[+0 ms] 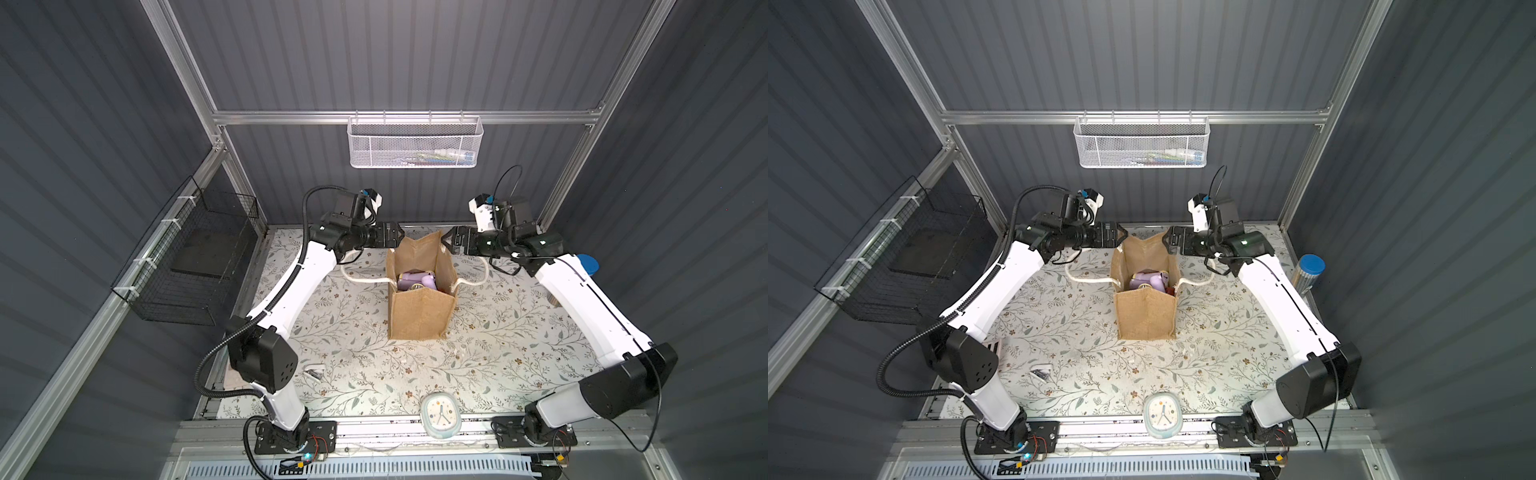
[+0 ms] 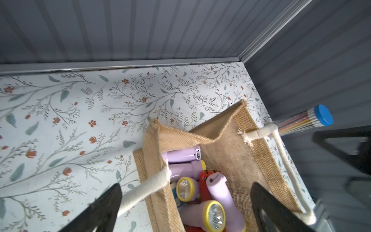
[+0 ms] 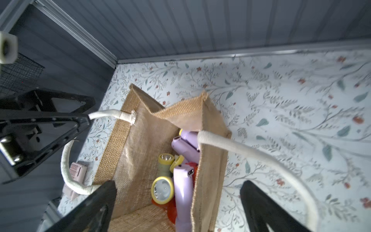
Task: Put the flashlights into the tote bags
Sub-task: Move the canvas bag to the center of the board, then reset both arms
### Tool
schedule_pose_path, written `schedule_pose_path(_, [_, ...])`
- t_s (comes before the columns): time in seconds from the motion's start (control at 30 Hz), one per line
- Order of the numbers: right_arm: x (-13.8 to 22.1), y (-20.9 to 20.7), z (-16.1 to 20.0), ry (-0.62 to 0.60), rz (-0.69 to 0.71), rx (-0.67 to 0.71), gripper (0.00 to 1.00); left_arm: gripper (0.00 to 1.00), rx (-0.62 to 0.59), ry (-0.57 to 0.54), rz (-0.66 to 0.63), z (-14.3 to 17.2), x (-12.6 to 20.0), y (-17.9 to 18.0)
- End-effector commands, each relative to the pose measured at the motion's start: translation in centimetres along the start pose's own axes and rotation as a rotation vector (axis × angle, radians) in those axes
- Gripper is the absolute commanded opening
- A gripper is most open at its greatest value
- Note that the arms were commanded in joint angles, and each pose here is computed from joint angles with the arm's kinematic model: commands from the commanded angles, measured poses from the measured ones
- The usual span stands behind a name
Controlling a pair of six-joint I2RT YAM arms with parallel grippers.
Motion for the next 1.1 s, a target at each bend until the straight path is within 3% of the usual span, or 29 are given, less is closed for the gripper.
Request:
schedule_pose_path(0.0, [1.3, -1.7, -1.3, -0.080, 0.106, 0.059, 0.99, 1.00, -0.026, -0.033, -0.092, -1.6, 0.6, 2.3])
schedule_pose_path(0.27, [1.8, -6.9, 0.4, -0.094, 0.292, 0.068, 0.99, 1.00, 0.048, -0.172, -0.184, -5.2, 2.4, 7.8])
schedule_pose_path(0.43, [1.9, -10.9, 2.2, -0.039, 0.433, 0.031, 0.99, 1.00, 0.006, -0.216, -0.314, -6.0, 2.3, 10.3])
schedule_pose_path(0.6, [1.2, -14.3, 4.6, -0.081, 0.503, 0.016, 0.99, 1.00, 0.004, -0.250, -0.392, -6.6, 1.5, 13.0])
schedule_pose_path(0.9, [3.0, -19.2, 9.5, -0.195, 0.618, -0.063, 0.99, 1.00, 0.178, -0.275, -0.415, -4.7, 2.6, 20.8])
schedule_pose_path(1.07, [2.4, -21.0, 13.2, -0.153, 0.649, -0.082, 0.99, 1.00, 0.207, -0.271, -0.509, -1.5, 3.1, 24.9])
Point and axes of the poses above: each gripper's point midway between its finger pads, its own x axis back along the fingers, its own y axis along the line the jaws close on, z = x × y, the point moved 4 cm from there along x, back along the fingers, and after that the axes turned 15 degrees about x, right-handed, at the moved point
